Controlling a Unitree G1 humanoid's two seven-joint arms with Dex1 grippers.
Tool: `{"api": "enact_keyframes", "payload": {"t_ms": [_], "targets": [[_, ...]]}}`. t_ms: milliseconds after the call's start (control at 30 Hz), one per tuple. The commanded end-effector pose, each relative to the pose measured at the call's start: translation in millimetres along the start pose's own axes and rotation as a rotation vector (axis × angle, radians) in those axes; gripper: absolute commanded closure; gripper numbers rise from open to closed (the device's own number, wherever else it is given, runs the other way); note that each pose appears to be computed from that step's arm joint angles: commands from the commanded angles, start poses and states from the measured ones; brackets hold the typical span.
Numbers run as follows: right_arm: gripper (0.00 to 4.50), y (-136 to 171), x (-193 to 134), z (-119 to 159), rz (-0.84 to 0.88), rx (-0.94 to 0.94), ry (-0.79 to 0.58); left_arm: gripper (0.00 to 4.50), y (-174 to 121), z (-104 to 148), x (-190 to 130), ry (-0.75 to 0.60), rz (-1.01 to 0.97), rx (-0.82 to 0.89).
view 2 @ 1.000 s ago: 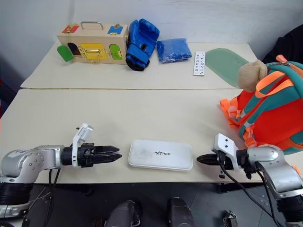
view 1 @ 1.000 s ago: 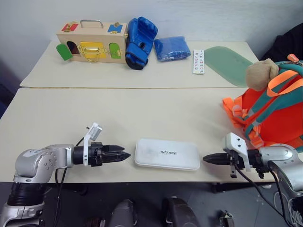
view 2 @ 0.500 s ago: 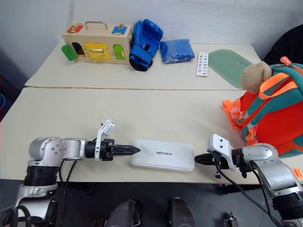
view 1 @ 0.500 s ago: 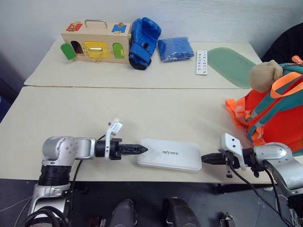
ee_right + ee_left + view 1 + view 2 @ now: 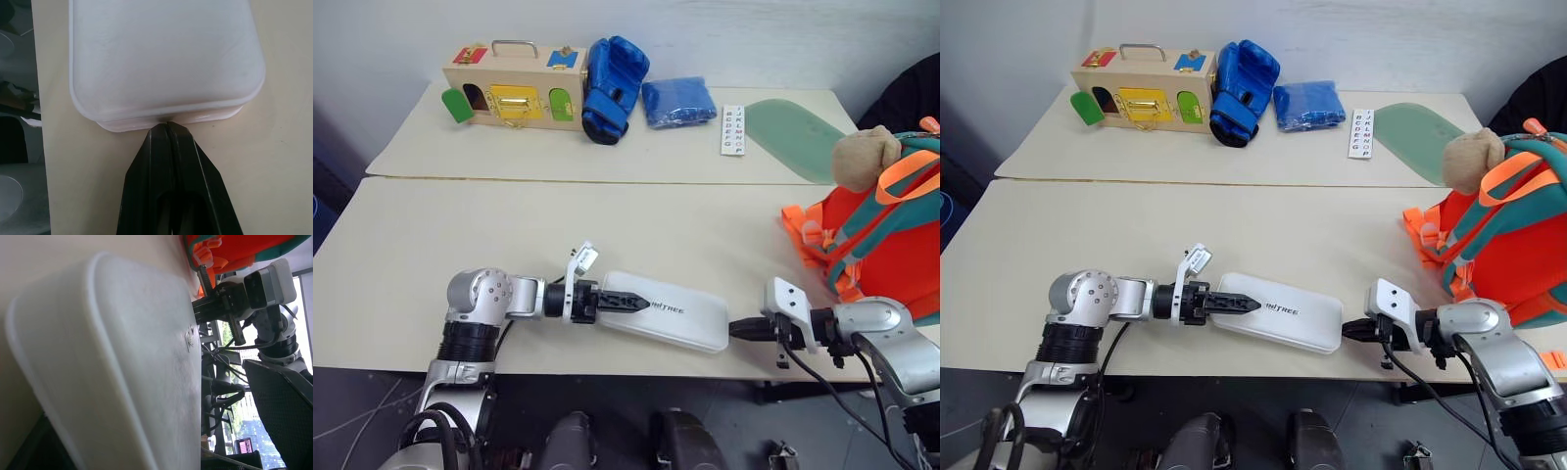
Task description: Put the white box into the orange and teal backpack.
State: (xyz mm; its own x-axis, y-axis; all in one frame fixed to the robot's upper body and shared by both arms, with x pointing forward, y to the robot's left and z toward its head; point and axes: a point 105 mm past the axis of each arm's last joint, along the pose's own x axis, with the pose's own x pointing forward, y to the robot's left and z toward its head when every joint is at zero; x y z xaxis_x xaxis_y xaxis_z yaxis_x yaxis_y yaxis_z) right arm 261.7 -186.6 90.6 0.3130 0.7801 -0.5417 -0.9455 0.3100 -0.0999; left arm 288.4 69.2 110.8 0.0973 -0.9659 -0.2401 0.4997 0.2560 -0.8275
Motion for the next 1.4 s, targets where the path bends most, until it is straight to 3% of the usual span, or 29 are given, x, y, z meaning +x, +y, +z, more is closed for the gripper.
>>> {"api": "enact_keyframes", "payload": {"t_ms": [33,267,433,533,800,900,1300,1400], "targets": [[4.50,3,2,9,-0.005,-0.027,-0.035,0.93,-14,6,4,-0.011,-0.078,0.027],[4.50,6,0,7,-0.032,-0.017,-0.038,3.09,-12,14,-5,-0.085,-0.072,0.020],[4.33,-2,-10,7,-0.173,0.013,-0.062,3.17,-19,21,-24,-0.194,-0.104,0.035],[3.64,-12,-32,13,-0.320,0.109,-0.127,3.17,-29,33,-40,-0.286,-0.117,0.065],[0.87,-14,-133,11,-0.810,0.353,-0.285,3.17,-54,51,-97,-0.499,-0.062,0.201],[0.03,-28,-150,11,-0.960,0.406,-0.347,3.17,-58,56,-105,-0.562,-0.042,0.235],[0.03,-113,-132,22,-1.125,0.544,-0.554,3.17,-56,59,-96,-0.563,0.026,0.305],[0.62,-122,-125,28,-1.106,0.509,-0.580,3.17,-51,61,-100,-0.576,0.091,0.347]]}}
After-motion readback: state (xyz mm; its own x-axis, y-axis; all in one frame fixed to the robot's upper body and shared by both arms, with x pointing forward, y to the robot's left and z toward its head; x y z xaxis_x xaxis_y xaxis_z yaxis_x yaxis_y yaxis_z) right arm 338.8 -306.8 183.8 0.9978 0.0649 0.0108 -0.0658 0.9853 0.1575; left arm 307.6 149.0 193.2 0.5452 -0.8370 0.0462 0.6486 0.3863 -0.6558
